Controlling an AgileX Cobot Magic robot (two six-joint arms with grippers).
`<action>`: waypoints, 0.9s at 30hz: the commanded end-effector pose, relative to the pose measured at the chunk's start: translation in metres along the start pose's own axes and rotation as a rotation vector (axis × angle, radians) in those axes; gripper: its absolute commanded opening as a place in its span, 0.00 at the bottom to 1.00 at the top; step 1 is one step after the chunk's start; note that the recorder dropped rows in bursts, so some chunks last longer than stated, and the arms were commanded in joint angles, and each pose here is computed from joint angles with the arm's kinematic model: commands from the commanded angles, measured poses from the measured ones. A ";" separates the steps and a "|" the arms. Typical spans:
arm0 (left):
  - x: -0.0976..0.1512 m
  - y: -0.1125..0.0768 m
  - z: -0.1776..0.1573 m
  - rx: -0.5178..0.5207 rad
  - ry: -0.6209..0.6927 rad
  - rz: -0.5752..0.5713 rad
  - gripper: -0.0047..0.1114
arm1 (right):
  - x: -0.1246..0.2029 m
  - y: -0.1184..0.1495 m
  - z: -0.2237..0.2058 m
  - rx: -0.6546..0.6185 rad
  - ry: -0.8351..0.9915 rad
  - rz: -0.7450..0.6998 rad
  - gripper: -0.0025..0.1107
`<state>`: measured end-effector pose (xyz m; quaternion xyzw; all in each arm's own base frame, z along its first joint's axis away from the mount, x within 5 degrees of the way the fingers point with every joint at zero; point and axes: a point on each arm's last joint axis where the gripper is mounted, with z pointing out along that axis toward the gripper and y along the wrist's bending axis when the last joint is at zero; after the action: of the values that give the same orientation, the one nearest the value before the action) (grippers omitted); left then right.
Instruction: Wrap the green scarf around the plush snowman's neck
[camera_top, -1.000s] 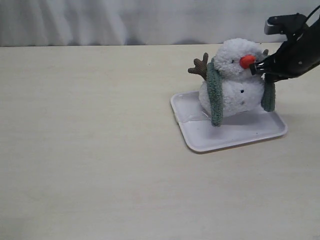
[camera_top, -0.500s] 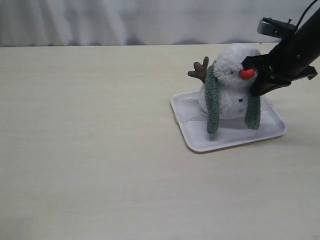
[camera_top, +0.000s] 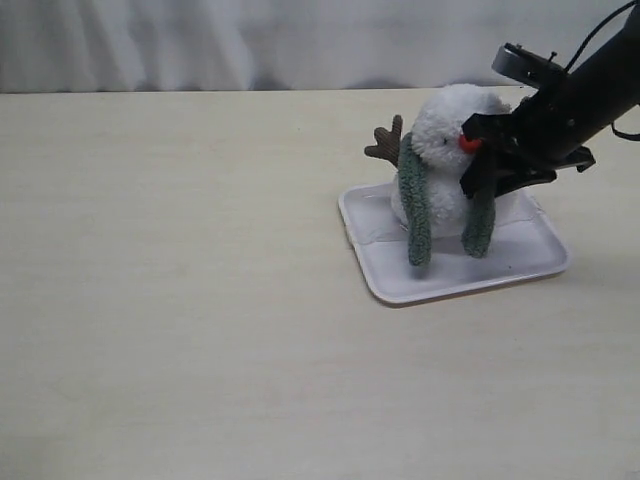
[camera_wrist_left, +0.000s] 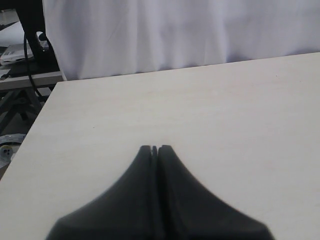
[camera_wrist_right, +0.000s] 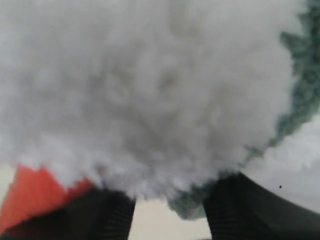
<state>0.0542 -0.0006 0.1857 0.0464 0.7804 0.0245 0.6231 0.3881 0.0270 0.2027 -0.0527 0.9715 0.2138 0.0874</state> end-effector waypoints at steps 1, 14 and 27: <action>0.000 0.000 0.000 -0.004 -0.007 -0.006 0.04 | 0.006 0.000 0.002 -0.010 0.057 -0.014 0.45; 0.000 0.000 0.000 -0.004 -0.007 -0.006 0.04 | 0.029 -0.013 0.025 0.024 0.111 0.009 0.25; 0.000 0.000 0.000 -0.004 -0.007 -0.006 0.04 | 0.038 0.001 0.044 -0.207 -0.007 -0.002 0.06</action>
<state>0.0542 -0.0006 0.1857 0.0464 0.7804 0.0245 0.6231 0.3580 0.0453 0.1638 -0.0662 0.9418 0.3234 0.0643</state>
